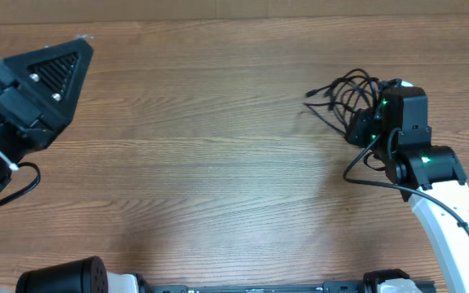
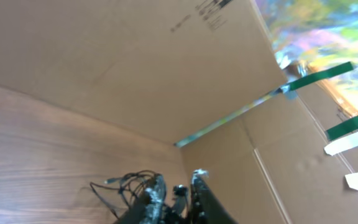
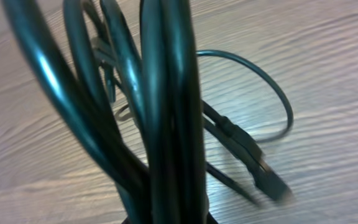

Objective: Untangle cables

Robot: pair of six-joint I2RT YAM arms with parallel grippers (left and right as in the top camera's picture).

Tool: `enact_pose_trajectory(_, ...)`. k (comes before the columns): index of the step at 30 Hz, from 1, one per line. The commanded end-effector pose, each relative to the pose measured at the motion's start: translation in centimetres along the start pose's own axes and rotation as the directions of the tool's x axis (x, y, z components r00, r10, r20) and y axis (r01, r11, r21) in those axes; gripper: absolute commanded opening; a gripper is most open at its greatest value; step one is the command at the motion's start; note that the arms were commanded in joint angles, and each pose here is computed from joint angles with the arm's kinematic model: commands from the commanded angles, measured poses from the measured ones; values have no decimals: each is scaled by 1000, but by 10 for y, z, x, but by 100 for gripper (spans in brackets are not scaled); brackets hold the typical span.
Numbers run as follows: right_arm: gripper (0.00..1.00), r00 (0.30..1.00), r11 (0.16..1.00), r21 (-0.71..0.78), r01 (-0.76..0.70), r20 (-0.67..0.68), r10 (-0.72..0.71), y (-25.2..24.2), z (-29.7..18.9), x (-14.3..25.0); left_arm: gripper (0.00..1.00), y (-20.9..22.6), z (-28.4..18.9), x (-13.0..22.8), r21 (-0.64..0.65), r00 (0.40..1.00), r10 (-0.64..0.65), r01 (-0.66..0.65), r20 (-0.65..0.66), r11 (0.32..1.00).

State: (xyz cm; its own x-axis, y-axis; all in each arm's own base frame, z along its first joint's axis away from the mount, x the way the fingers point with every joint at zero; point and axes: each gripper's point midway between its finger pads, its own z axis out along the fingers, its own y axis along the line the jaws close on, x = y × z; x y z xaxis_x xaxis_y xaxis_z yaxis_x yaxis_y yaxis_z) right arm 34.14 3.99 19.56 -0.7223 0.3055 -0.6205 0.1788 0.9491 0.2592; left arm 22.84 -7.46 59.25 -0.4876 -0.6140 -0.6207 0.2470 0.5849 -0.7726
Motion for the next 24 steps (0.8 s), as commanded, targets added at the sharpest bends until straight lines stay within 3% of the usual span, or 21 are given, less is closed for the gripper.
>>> enact_pose_trajectory(1,4,996,989,-123,82,-12,-85,21,-3,2,23,11,8,0,-21,996,81,-82,-29,996)
enact_pose_trajectory(4,4,983,942,-284,177,-4,-186,49,-10,5,33,17,7,7,-37,988,145,-148,-59,988)
enact_pose_trajectory(6,4,975,891,-400,213,24,-222,71,-23,2,49,20,8,9,-41,977,202,-206,-74,978)
enact_pose_trajectory(9,4,970,801,-549,238,87,-228,102,-50,-10,56,24,9,12,-34,945,312,-316,-95,948)
enact_pose_trajectory(12,4,967,715,-651,254,148,-208,127,-84,-25,61,14,12,22,67,918,371,-365,-139,929)
enact_pose_trajectory(17,4,966,669,-698,255,214,-146,143,-133,-51,70,0,14,37,241,845,508,-465,-166,852)
enact_pose_trajectory(24,4,965,609,-758,234,256,-53,159,-195,-76,78,10,30,46,280,831,505,-440,-235,853)
